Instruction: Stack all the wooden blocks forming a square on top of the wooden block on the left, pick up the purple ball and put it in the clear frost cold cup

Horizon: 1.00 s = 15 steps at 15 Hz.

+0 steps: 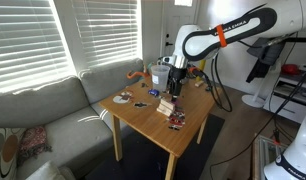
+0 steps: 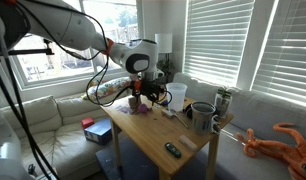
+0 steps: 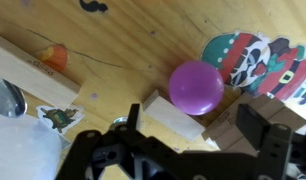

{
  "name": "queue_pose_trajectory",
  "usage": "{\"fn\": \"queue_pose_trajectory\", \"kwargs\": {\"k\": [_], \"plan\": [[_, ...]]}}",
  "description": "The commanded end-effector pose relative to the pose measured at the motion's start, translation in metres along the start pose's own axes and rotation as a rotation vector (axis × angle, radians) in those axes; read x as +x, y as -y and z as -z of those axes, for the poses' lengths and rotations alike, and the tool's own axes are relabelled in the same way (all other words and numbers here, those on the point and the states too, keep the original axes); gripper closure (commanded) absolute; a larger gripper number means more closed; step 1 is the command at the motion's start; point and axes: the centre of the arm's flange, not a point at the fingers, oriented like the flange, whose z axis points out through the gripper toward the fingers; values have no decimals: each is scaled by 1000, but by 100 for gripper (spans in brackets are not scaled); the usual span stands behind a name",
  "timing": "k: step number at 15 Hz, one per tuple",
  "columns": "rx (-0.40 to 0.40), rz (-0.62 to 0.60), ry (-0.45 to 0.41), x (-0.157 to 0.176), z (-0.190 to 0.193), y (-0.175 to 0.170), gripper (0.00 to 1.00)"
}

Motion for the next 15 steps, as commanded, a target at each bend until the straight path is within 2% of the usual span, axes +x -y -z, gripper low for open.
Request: {"fn": "queue_pose_trajectory", "kwargs": {"k": [1,3,5,6,10,14,15], "plan": [[-15,-22,13,1,-8,0,14],[-8,-30,25,0,-11,0,16],[-3,-36,32,0,-14,-1,30],[-1,-38,35,0,-14,-2,45],[2,-48,49,-1,-14,-2,73],[-7,-59,58,-8,-7,-1,91],[-11,-59,59,-12,-2,0,92]]}}
